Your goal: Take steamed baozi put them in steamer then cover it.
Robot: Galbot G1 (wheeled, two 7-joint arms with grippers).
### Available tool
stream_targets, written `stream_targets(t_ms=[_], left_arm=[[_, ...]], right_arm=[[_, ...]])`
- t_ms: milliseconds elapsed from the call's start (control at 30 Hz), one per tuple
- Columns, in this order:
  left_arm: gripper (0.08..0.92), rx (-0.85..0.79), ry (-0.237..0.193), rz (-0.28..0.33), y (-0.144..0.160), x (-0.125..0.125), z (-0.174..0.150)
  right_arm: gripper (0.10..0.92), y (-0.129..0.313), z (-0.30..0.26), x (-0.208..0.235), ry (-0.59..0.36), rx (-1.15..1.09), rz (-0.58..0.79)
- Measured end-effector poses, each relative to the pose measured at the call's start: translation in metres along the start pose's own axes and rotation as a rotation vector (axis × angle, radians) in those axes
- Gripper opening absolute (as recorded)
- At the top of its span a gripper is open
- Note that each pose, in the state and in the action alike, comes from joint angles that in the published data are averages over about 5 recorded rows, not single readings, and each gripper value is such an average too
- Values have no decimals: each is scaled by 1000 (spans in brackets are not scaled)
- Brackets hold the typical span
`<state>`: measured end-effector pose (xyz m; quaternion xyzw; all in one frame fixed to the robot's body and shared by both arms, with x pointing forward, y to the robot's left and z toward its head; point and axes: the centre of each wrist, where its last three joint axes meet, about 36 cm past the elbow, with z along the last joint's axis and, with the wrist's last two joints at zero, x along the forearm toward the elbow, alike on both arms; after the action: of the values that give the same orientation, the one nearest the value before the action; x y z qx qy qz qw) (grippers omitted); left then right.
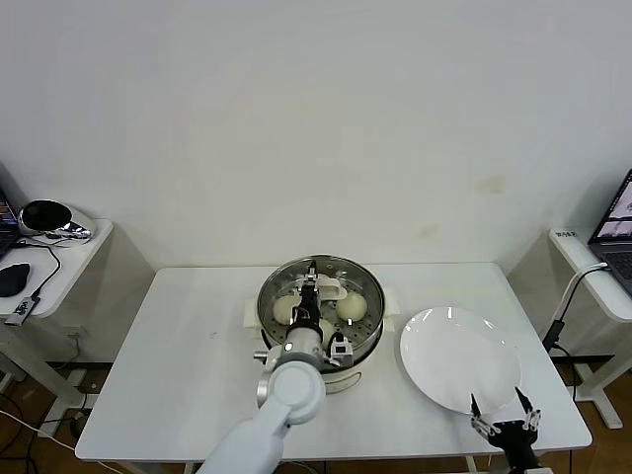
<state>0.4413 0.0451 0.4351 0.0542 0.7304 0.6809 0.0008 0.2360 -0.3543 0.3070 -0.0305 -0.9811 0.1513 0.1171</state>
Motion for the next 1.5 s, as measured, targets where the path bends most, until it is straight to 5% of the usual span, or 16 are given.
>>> stream_targets(t_ms=[533, 800, 1100, 1500], left_arm=[[812, 97, -40, -14, 7, 40, 19], [823, 294, -84, 0, 22, 83, 53], [823, 784, -134, 58, 10, 139, 113], [823, 1296, -6, 102, -33, 207, 155]], right_arm=[[823, 2, 1, 2, 4, 1, -5], [823, 5, 5, 3, 5, 4, -14], [823, 10, 3, 6, -26, -12, -44], [823, 24, -6, 20, -74, -74, -149]])
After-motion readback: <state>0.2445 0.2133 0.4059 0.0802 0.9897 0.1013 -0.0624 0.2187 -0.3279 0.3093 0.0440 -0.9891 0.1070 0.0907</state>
